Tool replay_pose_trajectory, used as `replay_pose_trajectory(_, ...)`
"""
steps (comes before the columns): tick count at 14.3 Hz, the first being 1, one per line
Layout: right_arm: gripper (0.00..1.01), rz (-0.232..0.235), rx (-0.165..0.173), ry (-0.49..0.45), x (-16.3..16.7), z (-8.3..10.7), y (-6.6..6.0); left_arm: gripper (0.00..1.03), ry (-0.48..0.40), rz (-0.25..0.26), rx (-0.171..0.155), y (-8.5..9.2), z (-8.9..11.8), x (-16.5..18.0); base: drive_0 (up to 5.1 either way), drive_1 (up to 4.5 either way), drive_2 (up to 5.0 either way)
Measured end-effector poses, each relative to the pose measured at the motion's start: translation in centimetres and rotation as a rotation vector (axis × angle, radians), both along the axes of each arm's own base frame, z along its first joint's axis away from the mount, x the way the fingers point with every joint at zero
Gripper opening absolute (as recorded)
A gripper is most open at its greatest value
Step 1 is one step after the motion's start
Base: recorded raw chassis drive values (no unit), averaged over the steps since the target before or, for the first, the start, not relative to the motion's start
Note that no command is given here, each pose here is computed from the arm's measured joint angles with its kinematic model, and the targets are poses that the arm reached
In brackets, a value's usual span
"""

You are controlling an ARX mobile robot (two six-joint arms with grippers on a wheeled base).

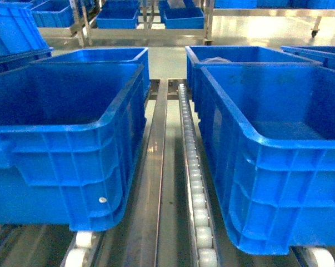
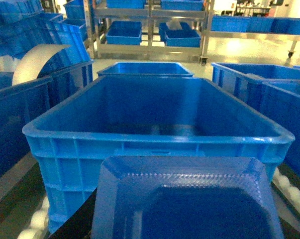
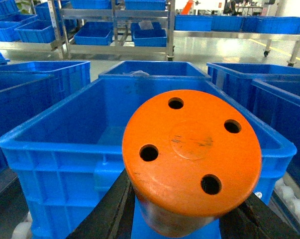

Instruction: Sort blue parts and orange caps into right shelf containers

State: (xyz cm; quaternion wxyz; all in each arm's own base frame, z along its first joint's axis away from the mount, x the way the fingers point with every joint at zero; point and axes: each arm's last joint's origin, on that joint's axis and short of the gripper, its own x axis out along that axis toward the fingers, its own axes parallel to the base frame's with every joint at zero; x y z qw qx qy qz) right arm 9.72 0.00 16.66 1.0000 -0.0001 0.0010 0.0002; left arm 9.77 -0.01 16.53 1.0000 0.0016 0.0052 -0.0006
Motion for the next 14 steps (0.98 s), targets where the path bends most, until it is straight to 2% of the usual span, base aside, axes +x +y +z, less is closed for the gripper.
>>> replay_pose_trajectory(14,0.41,0.000,0.000,-0.004,0.00,0.04,0.00,0.43,-0.003,0.001,0.000,0.00,0.03,0.00,0.0,0.00,0.0)
